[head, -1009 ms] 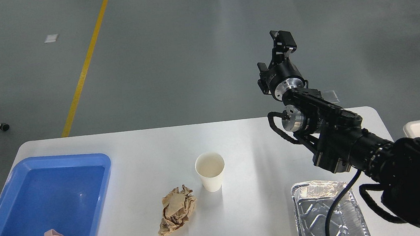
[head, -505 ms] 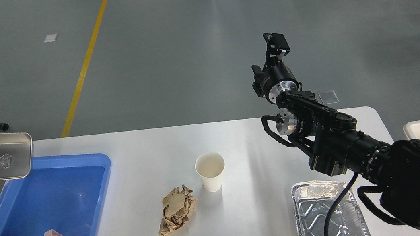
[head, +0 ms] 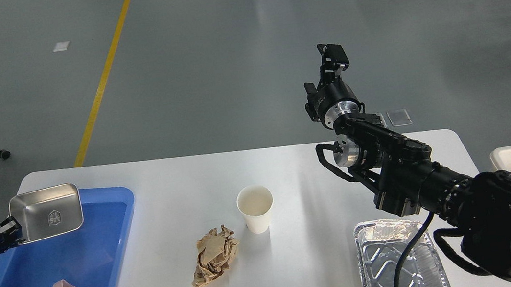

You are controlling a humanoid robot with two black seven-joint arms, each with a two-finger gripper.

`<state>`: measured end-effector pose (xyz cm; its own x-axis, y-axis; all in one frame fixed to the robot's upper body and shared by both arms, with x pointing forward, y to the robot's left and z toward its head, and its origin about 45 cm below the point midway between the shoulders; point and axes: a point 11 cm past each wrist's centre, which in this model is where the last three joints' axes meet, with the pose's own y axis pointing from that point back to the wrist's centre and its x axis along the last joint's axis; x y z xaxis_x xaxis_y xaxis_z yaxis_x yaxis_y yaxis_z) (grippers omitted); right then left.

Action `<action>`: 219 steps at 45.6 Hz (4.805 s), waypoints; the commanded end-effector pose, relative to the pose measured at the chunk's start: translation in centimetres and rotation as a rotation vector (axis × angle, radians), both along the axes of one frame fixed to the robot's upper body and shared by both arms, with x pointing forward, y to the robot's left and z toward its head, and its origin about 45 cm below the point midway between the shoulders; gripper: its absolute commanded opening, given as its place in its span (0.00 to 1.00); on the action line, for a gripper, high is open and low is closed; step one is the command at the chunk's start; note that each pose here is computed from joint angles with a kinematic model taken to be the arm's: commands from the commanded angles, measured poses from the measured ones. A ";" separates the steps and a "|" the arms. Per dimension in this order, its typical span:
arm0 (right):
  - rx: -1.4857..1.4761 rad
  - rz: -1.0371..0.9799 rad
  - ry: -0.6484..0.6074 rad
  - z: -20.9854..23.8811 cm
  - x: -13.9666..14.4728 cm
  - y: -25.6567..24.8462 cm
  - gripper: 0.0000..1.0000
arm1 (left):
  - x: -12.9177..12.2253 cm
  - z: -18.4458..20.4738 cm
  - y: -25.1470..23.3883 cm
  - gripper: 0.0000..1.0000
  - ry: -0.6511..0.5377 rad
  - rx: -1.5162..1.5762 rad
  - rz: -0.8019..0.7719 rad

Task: Tidy desktop
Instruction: 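Lower the steel tray into the blue tub and release, then raise the left gripper out of the blue tub, then swing the right gripper outward past the foil tray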

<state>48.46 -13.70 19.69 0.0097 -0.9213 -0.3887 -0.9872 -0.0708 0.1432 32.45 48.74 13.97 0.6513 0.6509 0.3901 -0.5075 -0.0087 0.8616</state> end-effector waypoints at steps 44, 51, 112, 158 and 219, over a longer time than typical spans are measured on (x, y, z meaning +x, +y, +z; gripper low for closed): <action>0.016 0.027 -0.001 0.6 -0.5 2.3 1.00 | -3.2 -5.4 -0.2 0.57 0.062 -0.135 0.189; 0.016 0.028 0.000 0.6 -0.5 2.4 1.00 | -2.2 -4.0 0.5 0.97 0.017 -0.141 0.207; 0.029 0.052 -0.002 1.0 -1.1 3.6 1.00 | 15.0 7.9 -15.3 0.99 -0.481 -1.872 0.871; -0.225 0.055 -0.002 -2.2 -2.8 2.3 1.00 | 12.8 2.4 -21.4 0.99 -0.332 -1.983 0.982; -1.341 1.036 0.180 3.6 -22.1 -30.1 1.00 | 11.2 0.2 -23.1 0.99 -0.243 -1.894 0.919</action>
<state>27.15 -41.43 21.09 0.7899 -0.2180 0.5731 -0.6085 -0.3938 0.6889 43.73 25.98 14.28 0.0429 0.2723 -0.9613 -0.9479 0.3150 0.0470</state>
